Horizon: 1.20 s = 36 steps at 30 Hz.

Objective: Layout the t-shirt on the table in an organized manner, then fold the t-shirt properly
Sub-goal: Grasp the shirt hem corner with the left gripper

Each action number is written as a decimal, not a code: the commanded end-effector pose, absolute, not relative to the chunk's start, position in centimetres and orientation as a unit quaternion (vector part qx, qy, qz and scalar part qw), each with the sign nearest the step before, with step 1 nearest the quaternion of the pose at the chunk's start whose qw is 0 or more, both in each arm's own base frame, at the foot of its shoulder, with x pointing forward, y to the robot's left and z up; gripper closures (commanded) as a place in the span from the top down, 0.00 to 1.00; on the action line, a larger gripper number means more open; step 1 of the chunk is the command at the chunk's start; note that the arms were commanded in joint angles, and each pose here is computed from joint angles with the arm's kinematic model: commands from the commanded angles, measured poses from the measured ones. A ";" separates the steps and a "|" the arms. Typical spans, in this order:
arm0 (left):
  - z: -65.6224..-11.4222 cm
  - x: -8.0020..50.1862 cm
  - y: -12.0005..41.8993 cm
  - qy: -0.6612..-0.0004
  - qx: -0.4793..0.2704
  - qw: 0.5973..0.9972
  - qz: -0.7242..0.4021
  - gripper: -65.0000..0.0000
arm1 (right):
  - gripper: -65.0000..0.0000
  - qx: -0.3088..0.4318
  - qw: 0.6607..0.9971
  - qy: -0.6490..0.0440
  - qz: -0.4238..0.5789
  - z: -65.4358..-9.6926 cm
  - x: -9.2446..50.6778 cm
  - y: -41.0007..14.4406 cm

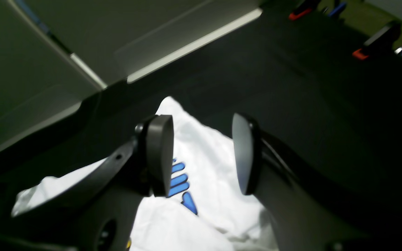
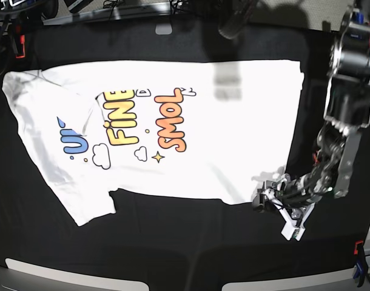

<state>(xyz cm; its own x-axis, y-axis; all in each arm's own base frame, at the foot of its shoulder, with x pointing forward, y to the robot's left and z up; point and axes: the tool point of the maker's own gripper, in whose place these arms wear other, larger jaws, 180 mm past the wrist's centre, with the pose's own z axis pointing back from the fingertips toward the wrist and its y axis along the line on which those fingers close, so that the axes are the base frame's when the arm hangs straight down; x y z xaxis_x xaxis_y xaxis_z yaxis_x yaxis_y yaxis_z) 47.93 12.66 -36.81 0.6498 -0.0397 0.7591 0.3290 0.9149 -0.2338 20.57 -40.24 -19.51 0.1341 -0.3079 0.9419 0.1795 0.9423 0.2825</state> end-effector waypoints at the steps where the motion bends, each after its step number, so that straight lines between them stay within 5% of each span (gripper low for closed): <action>1: -35.0 49.8 13.5 -0.431 -0.171 0.881 -0.097 0.49 | 0.41 0.046 0.737 -0.659 -0.140 -17.6 20.8 -40.2; 12: -39.2 49.8 17.8 -0.382 -0.124 0.914 -0.054 0.49 | 0.41 0.046 0.737 -0.659 -0.141 -17.6 20.8 -40.2; 24: -39.4 47.1 13.3 -0.331 -0.258 0.903 -0.092 0.48 | 0.41 0.046 0.737 -0.659 -0.141 -17.6 20.8 -40.2; 27: -39.4 47.2 13.3 -0.333 -0.258 0.902 -0.092 0.39 | 0.41 0.045 0.737 -0.659 -0.141 -17.6 20.8 -40.2; 33: -38.6 48.1 13.4 -0.365 -0.257 0.891 -0.086 0.00 | 0.41 0.045 0.737 -0.659 -0.141 -17.6 20.8 -40.2; 36: -38.8 48.3 14.0 -0.374 -0.228 0.892 -0.111 0.00 | 0.41 0.045 0.737 -0.659 -0.141 -17.6 20.8 -40.2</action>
<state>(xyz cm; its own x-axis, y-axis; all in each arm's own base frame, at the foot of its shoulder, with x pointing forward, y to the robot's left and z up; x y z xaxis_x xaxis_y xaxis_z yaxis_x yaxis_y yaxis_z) 46.30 13.87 -41.47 0.7442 -0.0543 0.6658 0.3550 0.8765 -0.3253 20.56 -40.18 -19.56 0.1381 -0.3090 0.9410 0.1773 0.9425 0.2834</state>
